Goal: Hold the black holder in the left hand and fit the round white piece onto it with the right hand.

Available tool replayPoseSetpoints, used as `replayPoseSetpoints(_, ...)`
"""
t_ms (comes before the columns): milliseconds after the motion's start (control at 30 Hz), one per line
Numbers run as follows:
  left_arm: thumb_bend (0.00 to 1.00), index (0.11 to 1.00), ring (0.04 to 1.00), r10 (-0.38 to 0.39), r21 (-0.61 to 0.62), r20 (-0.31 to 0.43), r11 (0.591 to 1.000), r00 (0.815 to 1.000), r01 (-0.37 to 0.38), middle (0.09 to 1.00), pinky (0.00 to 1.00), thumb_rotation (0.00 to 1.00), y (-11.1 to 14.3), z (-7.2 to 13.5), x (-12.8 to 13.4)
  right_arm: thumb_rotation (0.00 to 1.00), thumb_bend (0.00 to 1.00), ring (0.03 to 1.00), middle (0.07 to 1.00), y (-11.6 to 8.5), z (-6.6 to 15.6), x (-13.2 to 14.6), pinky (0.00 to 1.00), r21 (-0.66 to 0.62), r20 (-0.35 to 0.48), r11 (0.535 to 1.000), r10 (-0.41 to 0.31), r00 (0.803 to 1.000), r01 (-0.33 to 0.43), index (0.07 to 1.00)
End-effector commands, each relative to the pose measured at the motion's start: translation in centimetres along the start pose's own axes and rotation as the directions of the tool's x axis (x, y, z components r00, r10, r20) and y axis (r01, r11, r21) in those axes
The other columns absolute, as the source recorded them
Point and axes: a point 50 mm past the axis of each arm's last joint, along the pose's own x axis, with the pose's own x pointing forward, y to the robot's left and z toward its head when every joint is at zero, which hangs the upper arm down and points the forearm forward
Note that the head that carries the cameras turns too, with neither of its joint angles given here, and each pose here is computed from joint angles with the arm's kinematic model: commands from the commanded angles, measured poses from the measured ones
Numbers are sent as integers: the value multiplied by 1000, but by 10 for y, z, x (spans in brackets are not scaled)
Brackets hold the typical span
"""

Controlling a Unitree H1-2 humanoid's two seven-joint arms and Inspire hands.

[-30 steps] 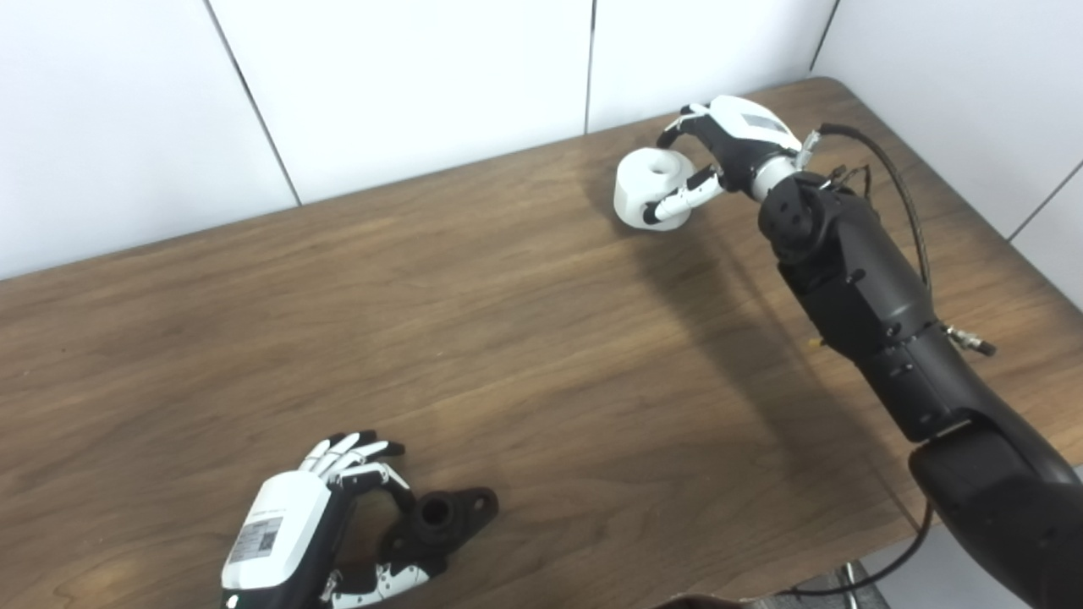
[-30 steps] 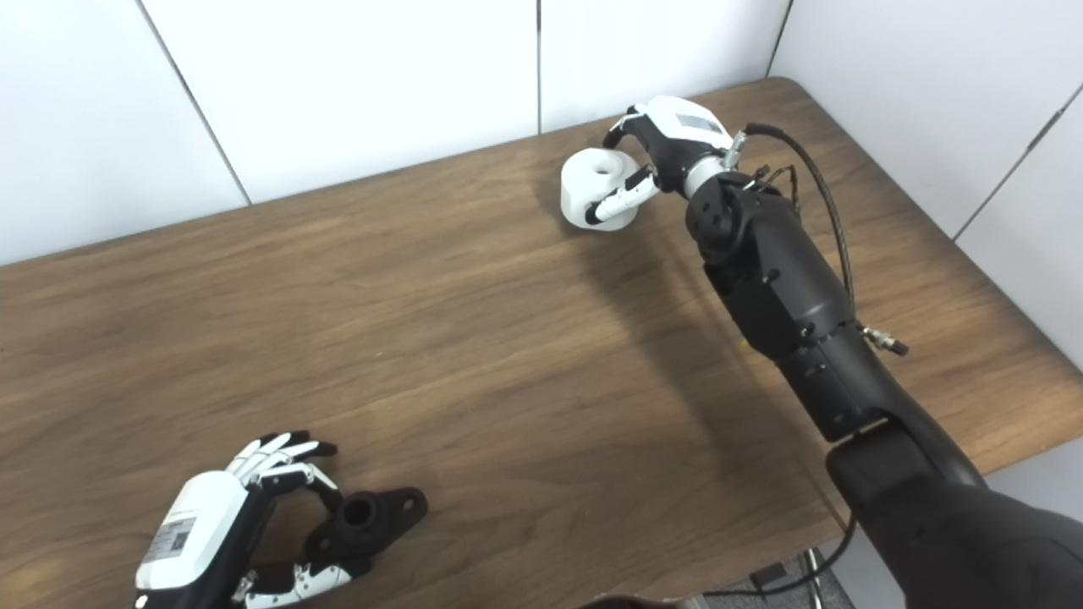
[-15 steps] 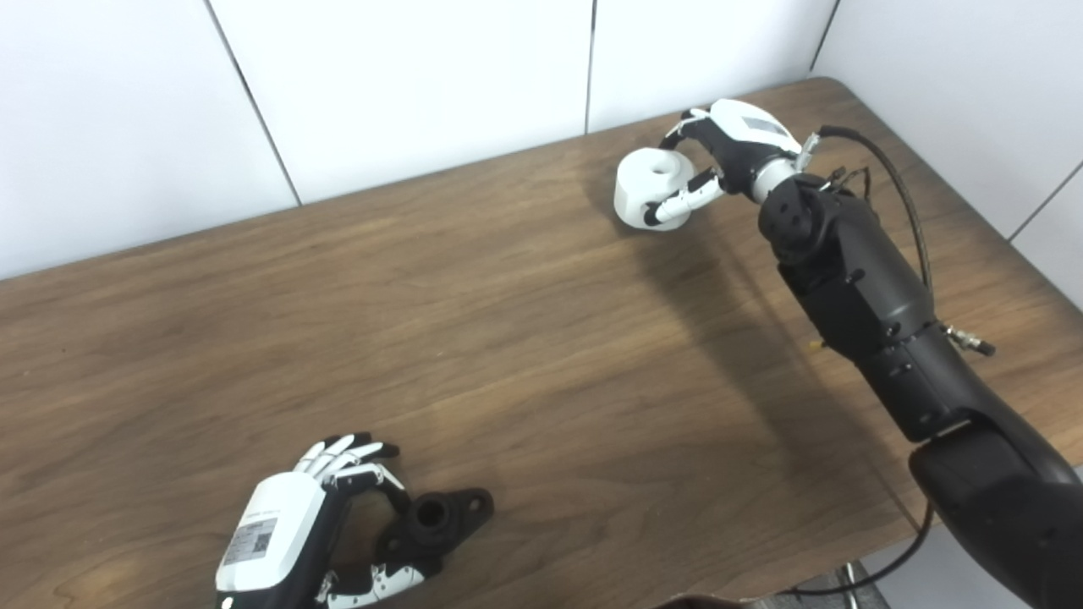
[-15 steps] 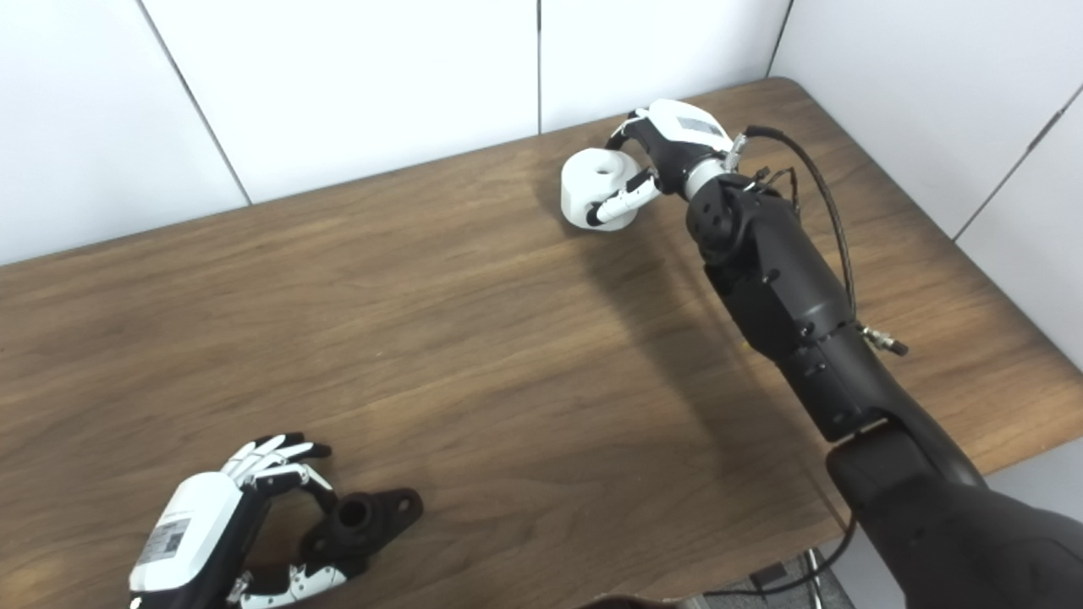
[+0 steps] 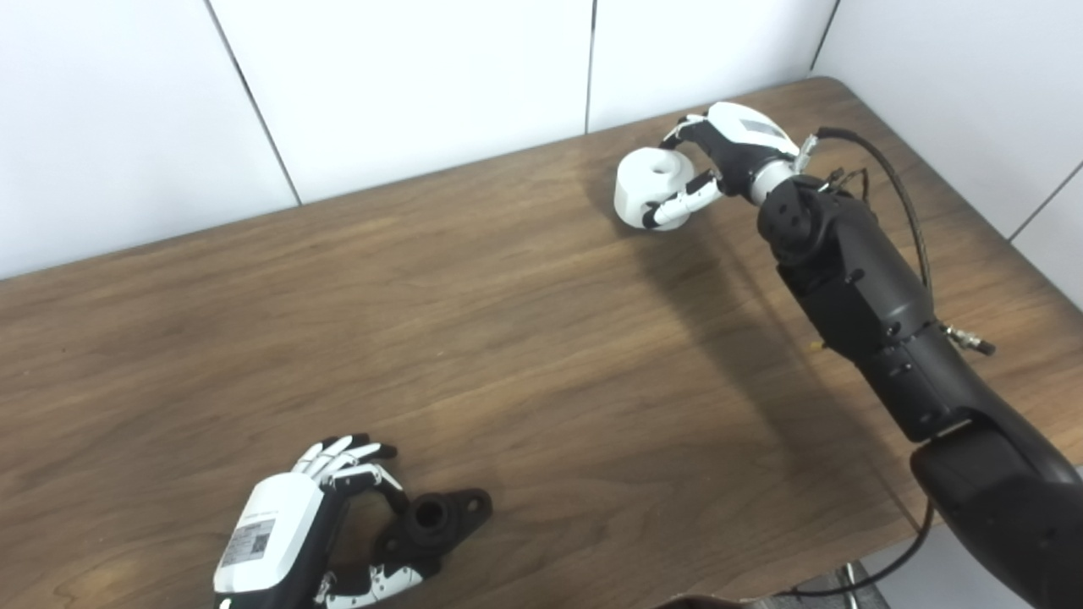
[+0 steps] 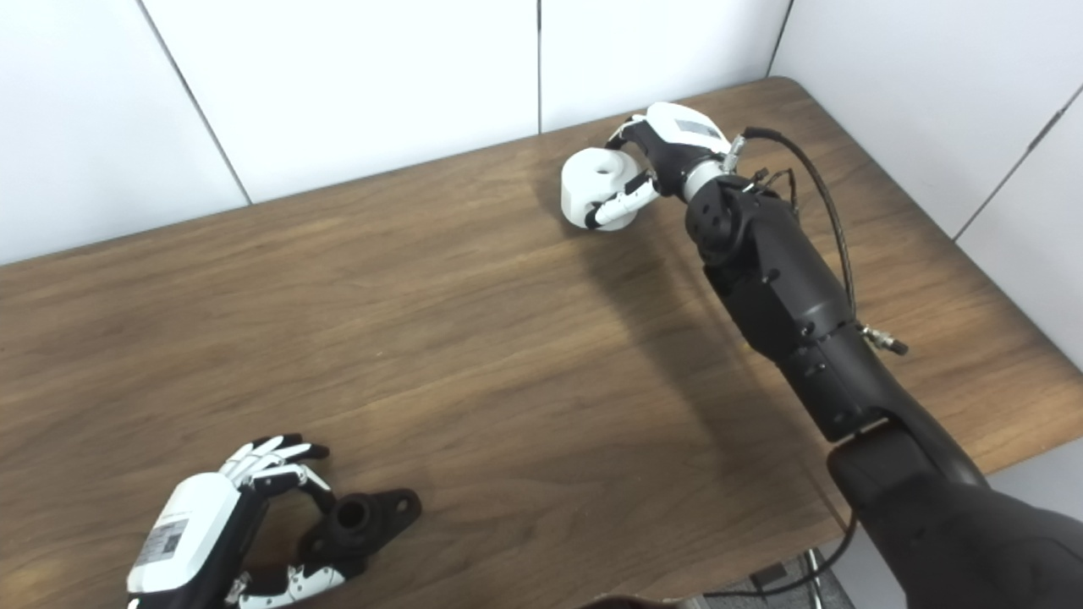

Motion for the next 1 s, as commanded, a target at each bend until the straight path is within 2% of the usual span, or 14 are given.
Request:
replayPoseSetpoints(0,520,487,894,-1,14,-10,1000,1000,1,808,931,49,4,-2,-5,365,737,1000,944,-28,1,2,942,-22,12,996,-88,996,89,737)
replayPoseSetpoints(400,520,487,895,1,17,-7,1000,1000,-1,807,928,49,5,-1,-5,295,708,980,919,-28,1,3,907,-33,34,994,-104,994,105,696)
replayPoseSetpoints(967,520,487,895,10,15,-10,1000,1000,-9,807,927,49,6,-4,-4,322,683,969,902,-28,1,4,902,-57,49,993,-103,993,106,649)
